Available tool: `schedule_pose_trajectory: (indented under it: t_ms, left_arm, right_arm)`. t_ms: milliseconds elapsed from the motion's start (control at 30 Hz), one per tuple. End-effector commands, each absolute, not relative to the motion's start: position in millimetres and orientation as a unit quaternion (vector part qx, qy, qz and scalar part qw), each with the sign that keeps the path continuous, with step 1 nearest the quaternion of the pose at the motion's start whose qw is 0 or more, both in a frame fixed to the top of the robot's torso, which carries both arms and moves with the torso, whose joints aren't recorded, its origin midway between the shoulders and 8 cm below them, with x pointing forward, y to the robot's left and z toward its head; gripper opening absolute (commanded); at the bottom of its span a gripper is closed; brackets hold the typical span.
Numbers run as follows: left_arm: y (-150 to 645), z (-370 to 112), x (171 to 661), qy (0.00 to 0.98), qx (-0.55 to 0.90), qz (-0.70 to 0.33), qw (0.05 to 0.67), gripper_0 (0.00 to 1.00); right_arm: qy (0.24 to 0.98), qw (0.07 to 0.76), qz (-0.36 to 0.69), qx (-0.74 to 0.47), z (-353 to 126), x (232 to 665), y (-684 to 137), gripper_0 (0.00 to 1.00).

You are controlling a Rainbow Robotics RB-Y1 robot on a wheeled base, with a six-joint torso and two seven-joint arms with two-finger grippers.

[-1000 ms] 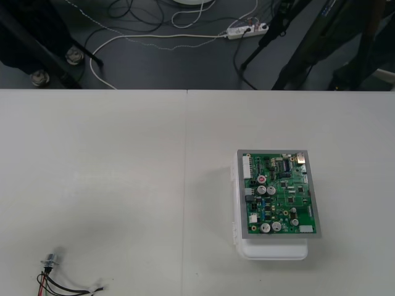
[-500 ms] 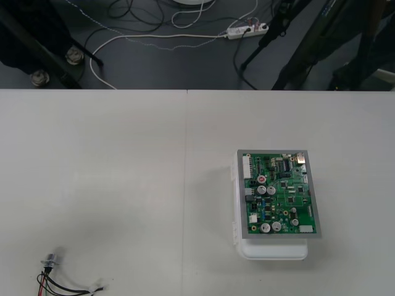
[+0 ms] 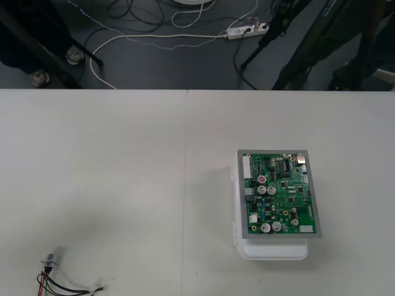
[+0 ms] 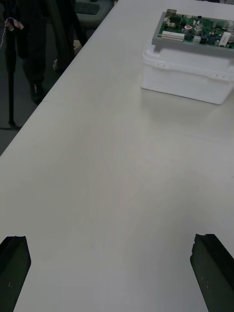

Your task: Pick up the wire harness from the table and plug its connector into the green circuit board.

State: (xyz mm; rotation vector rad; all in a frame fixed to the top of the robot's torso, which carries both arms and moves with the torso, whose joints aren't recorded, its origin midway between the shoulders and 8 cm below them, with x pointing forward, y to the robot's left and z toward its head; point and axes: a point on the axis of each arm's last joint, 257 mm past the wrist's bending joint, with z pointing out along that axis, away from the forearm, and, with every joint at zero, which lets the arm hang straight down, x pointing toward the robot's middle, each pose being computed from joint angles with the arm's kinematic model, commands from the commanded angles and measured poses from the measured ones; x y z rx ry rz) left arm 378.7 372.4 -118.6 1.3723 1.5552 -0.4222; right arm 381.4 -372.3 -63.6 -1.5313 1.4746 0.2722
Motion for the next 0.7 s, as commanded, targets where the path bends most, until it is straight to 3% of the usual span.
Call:
schedule_pose_trajectory:
  t_ms: [33,600,633,700]
  left_arm:
    - [368,-128,374,0.634,0.572,-0.180,0.488,0.97]
    - [373,-131,373,0.625,0.590,-0.162,0.485,0.97]
    - [372,-132,373,0.624,0.592,-0.161,0.484,0.97]
    - [374,-134,372,0.625,0.596,-0.157,0.479,0.97]
  right_arm:
    - [0.603,0.479,0.110,-0.629,-62,382,-372,1.00]
    - [0.603,0.479,0.110,-0.629,-62,382,-372,1.00]
    - [0.623,0.467,0.149,-0.609,-103,370,-367,1.00]
    - [0.627,0.466,0.159,-0.604,-112,367,-365,1.00]
